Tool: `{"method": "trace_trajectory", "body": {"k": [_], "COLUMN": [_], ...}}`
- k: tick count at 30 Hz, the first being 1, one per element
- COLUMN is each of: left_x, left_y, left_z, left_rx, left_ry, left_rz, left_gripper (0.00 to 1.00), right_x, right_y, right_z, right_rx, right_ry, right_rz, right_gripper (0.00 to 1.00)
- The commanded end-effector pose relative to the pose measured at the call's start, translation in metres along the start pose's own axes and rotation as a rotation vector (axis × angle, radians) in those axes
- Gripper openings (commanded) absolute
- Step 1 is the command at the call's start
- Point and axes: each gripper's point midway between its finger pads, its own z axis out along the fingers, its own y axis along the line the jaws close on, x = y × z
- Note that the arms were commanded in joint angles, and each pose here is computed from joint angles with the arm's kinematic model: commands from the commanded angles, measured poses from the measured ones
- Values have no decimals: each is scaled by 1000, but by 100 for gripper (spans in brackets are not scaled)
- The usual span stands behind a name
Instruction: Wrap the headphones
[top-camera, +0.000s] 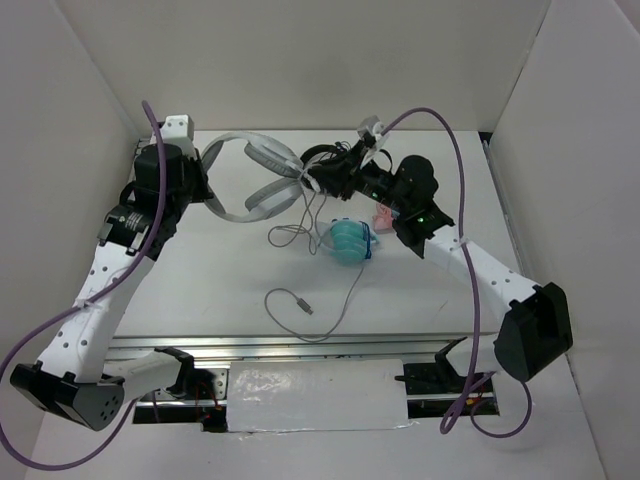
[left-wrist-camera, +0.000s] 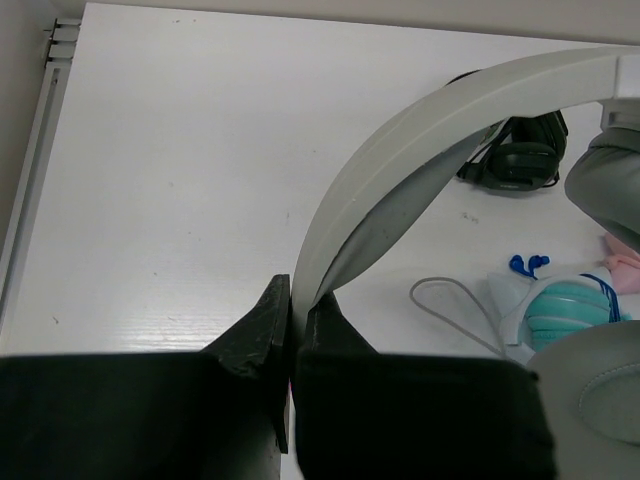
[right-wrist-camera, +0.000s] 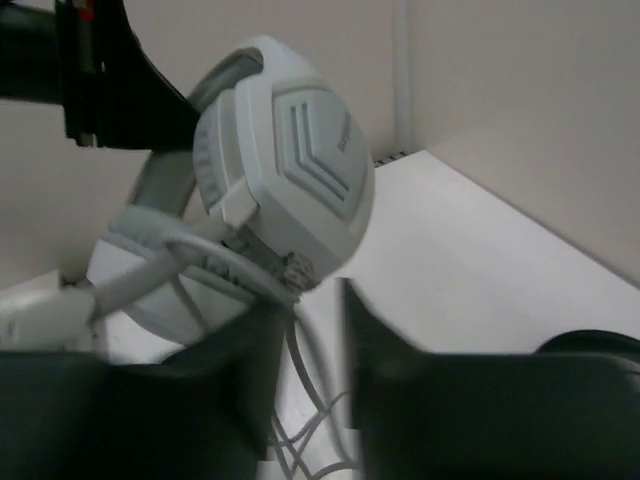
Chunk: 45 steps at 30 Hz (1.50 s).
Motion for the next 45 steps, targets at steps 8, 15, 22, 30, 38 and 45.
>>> {"method": "trace_trajectory", "body": {"k": [8,15,22,30,38,45], "left_x": [8,47,23,-23,-59,-79], "left_y": [12,41,68,117,207,271], "left_z": [1,20,45,48,14,-34], "left_rx": [-83,-282,-447,-579,-741,-869], "left_ry": [-50,41,13,-80,-171,-243], "left_rz": [-126,-147,-269,-446,-546,-605], "left_gripper": [0,0,0,0,0,0], "right_x": [-99,-156,-134,-37,33,60], "right_y": [-10,29,13,-96,-151,-173], "right_z": [-9,-66,-148,-323,-417,-473], "right_rx": [188,219,532,1616,1928,2052], "right_ry": [-138,-205,-233,-173,-153,-143], "right_rz": [-118,-227,-55,207,469,633], "right_gripper": [0,0,0,0,0,0]}}
